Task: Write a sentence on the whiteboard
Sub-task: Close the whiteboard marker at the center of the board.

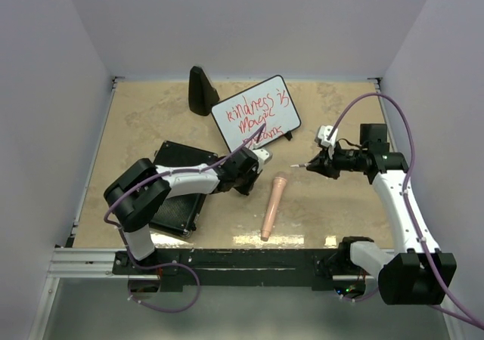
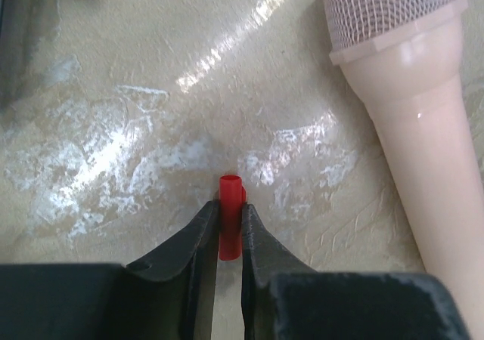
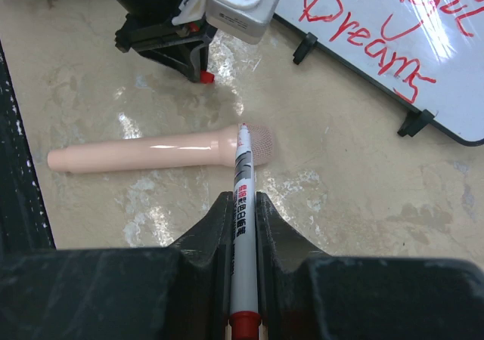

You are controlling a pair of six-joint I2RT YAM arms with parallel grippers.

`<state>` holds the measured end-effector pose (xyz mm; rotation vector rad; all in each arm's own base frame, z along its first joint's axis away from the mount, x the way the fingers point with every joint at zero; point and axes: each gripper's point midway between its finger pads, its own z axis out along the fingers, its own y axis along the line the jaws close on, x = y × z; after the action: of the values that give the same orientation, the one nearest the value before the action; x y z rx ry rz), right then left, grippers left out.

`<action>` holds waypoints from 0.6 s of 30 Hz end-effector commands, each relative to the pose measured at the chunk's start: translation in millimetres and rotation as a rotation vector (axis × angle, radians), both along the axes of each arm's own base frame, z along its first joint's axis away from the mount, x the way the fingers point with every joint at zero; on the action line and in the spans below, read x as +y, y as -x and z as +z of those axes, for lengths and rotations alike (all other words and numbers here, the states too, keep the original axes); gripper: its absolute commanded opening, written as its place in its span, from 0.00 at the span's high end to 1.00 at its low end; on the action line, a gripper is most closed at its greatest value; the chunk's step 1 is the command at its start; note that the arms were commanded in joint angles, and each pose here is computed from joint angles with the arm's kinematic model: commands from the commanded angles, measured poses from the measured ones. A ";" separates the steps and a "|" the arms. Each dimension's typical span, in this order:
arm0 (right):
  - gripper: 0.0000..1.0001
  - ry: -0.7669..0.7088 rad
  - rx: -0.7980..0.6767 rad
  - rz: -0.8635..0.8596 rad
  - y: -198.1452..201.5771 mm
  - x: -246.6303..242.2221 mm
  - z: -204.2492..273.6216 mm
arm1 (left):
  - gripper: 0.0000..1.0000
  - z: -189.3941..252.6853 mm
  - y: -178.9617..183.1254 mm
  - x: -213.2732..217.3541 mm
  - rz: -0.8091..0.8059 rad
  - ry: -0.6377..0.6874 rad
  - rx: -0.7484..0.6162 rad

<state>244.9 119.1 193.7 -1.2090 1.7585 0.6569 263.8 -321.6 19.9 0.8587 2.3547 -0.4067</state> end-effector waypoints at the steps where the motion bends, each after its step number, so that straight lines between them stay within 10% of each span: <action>1: 1.00 -0.021 -0.032 0.046 -4.5 6.2 15.2 | 1.00 11.2 8.9 0.1 -0.083 0.010 -0.062; 18: 1.00 -0.050 0.099 0.182 -7.7 36.0 -5.1 | 1.00 41.7 16.0 -17.7 -0.239 0.134 -0.246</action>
<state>249.4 146.0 175.1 -1.3033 1.7788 0.8225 241.9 -321.8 25.9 1.0470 2.1853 -0.4465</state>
